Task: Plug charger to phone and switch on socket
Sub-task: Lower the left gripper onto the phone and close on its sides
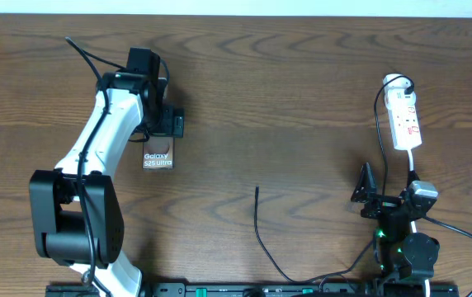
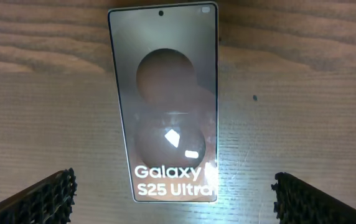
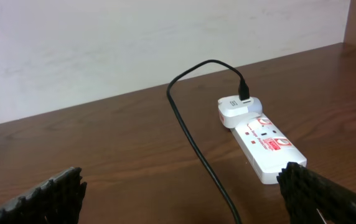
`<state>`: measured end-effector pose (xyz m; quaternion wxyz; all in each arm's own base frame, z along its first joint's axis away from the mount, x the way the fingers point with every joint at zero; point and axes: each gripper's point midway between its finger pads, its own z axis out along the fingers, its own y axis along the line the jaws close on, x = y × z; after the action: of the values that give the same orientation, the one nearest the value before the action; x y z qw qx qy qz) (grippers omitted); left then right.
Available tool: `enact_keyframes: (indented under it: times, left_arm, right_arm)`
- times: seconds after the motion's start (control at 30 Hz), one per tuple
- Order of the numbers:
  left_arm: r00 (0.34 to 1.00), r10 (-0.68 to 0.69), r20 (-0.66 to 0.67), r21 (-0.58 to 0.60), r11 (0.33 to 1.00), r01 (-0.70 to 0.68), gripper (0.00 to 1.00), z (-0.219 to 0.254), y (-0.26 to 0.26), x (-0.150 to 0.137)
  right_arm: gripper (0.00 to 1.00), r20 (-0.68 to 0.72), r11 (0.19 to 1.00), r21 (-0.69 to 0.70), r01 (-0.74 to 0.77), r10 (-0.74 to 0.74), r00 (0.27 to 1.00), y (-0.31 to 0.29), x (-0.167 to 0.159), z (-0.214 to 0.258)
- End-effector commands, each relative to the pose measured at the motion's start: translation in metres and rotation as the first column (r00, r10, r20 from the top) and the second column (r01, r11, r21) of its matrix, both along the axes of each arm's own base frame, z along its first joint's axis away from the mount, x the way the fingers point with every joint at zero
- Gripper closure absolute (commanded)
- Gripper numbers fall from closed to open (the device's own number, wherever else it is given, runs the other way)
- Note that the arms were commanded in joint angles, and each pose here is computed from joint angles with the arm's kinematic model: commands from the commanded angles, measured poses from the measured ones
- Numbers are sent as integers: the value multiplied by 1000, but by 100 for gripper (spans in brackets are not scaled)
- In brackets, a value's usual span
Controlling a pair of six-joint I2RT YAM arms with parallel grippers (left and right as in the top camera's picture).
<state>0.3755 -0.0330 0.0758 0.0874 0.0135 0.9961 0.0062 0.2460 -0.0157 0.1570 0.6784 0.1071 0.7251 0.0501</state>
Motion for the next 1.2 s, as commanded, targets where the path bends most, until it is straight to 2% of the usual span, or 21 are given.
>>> enact_keyframes:
  times: [0.0, 1.17]
  left_arm:
    - [1000, 17, -16, -15, 1000, -17, 1, -5, -1, -4]
    - [994, 76, -75, -1, 997, -77, 1, -60, 2, 2]
  right_arm:
    - [1, -1, 1000, -14, -9, 9, 1000, 2, 0, 0]
    - [1, -1, 1000, -14, -9, 9, 1000, 2, 0, 0]
